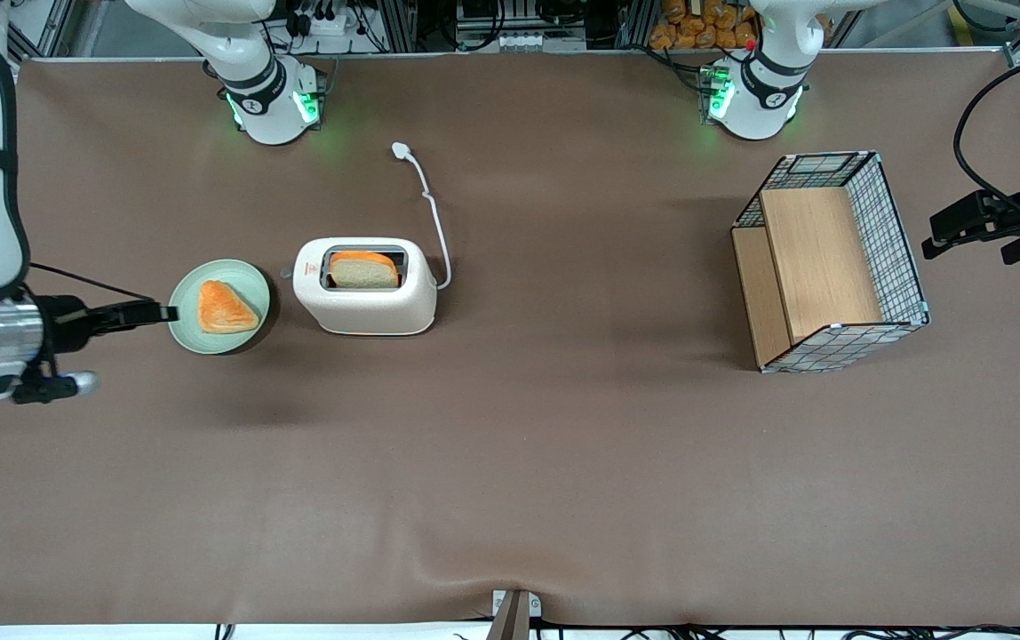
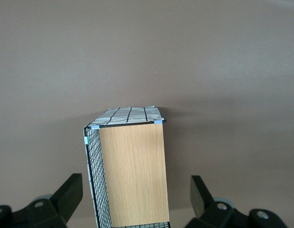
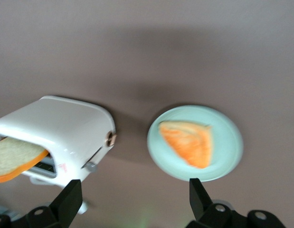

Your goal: Press toaster button with right arm

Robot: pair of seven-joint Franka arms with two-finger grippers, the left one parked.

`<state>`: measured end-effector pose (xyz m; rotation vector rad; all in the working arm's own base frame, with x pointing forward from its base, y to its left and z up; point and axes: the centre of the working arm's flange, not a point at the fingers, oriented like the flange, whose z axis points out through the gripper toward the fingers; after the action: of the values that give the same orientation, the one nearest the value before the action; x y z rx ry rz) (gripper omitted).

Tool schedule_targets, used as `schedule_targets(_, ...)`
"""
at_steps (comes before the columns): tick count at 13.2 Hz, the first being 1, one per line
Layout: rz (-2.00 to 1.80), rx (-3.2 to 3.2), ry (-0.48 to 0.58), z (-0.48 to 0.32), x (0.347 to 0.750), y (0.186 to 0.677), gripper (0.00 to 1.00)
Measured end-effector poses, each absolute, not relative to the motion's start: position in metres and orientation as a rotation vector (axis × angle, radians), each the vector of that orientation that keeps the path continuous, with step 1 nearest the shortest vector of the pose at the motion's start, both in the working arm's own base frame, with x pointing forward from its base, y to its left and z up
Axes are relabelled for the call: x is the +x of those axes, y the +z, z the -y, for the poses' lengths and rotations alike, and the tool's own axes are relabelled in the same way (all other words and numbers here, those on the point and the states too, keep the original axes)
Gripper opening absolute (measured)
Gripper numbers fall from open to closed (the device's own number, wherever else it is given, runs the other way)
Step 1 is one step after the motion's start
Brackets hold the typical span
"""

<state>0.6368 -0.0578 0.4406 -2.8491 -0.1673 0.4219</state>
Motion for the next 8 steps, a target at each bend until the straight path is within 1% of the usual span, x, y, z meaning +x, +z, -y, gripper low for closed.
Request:
schedule_targets(2, 0.209, -2.928, 0.317, 0.055, 0.631, 0.489, 1.0)
schedule_targets(5, 0.236, -3.019, 0.204, 0.062, 0.611, 0.549, 1.0)
schedule_targets(6, 0.24, -3.032, 0.174, 0.063, 0.603, 0.566, 1.0)
schedule_targets(8, 0.235, -3.044, 0.17, 0.063, 0.591, 0.586, 1.0)
